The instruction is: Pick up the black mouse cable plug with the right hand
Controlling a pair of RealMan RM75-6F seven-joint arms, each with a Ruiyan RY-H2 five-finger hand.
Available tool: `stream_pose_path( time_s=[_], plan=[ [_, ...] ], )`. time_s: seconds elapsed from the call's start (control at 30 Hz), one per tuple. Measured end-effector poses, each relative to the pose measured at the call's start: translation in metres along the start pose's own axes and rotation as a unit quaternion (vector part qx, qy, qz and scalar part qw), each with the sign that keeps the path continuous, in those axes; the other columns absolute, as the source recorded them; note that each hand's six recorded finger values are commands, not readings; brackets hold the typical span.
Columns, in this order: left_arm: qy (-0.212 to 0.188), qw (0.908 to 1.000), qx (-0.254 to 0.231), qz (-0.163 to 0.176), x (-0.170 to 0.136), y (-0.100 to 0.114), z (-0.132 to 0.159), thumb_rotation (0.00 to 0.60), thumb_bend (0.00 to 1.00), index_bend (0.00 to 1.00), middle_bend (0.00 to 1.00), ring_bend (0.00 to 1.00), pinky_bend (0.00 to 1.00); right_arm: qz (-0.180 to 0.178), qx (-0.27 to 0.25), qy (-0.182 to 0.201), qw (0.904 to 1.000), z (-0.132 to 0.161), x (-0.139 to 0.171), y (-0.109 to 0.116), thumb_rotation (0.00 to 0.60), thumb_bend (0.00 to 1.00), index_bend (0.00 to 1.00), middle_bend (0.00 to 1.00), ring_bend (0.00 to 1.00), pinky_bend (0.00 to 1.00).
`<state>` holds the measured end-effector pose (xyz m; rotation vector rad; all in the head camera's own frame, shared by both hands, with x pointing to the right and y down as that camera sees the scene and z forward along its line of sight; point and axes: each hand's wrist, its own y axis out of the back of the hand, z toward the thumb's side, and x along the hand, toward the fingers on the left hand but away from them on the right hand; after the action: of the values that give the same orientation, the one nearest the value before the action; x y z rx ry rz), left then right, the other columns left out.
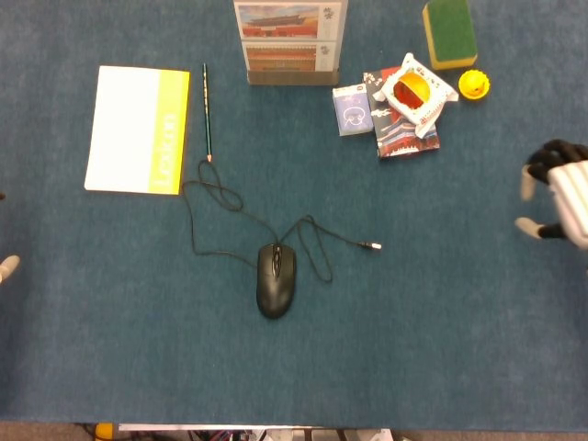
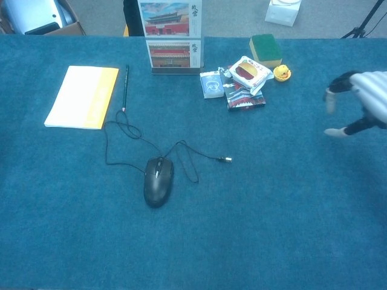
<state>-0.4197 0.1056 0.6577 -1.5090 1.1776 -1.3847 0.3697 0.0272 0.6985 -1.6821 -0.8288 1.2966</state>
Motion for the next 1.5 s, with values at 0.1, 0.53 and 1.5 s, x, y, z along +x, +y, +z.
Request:
stream_pose_path(
  time_s=[0.1, 0.53, 1.5],
  plan=[
    [0.001, 1.0000, -0.002, -0.004, 0.001, -0.002, -0.002, 0.600, 0.00, 0.30, 0.19, 0.14, 0.33, 0.008, -0.010, 0.014, 0.9998, 0.018, -0.012, -0.003, 0.600, 0.00, 0.61, 0.40, 0.25, 0.30],
    [0.009, 0.9998, -0.016, -0.009, -0.001, -0.009, -0.013, 0.600, 0.00, 0.30, 0.19, 0.14, 0.33, 0.033, -0.034, 0.007, 0.9989, 0.064, -0.033, 0.006, 0.600, 0.00, 0.61, 0.36, 0.22, 0.29],
    [0.011, 0.9993, -0.031, -0.017, -0.001, -0.017, -0.020, 0.600, 0.00, 0.30, 0.19, 0.14, 0.33, 0.207, -0.015, 0.013, 0.9781, 0.132, -0.050, -0.025, 0.600, 0.00, 0.53, 0.12, 0.00, 0.06]
  ],
)
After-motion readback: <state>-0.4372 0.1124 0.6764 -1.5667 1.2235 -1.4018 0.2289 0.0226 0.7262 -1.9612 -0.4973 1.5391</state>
